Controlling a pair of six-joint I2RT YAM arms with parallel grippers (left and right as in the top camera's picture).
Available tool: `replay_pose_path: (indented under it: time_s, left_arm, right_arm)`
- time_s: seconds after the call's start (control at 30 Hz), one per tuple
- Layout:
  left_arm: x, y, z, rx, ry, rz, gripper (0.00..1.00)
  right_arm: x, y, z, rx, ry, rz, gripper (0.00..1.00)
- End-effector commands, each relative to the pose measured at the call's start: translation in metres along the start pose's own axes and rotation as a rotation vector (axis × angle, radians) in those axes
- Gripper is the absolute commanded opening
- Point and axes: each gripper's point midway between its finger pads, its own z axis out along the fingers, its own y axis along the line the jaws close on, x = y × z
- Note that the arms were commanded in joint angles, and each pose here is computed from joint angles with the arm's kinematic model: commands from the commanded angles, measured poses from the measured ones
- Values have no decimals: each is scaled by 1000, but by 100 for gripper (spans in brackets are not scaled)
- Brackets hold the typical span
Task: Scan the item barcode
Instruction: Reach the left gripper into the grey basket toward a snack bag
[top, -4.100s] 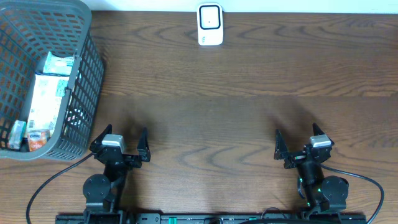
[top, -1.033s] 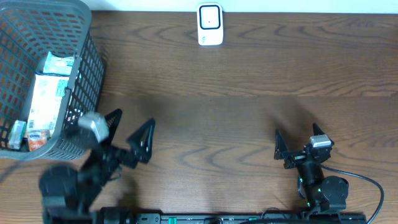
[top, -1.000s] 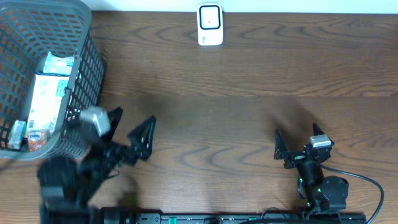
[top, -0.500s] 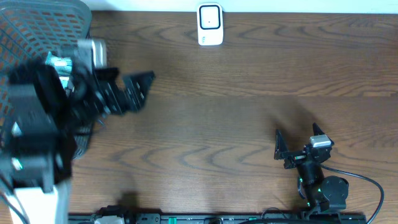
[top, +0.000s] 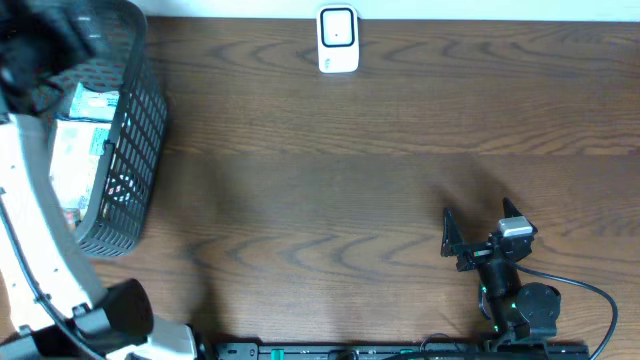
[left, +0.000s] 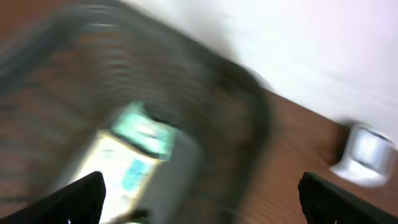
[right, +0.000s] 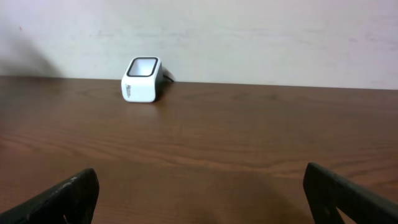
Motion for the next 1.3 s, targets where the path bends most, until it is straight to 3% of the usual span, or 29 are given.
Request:
replay_pose_path:
  time_s: [0.0,0.23,0.6,0.73,0.97,1.27]
  left_arm:
    - [-15,58,-8,-172,-51,-45,98]
    - [36,123,32,-272,193,-51,98]
    - [114,151,104,-236,556,62,98]
    - [134,170,123,-352,654,123,98]
    - [147,153,160,-337,695,248,98]
    - [193,136,189,-262,839,378,98]
  right_arm:
    - [1,3,0,-12,0,6,99]
    - [1,3,0,-12,0,6,99]
    - [1,3,0,-12,0,6,99]
    - [1,3,0,-12,0,6,99]
    - [1,3,0,-12,0,6,99]
    - [1,3,0,-12,0,6,99]
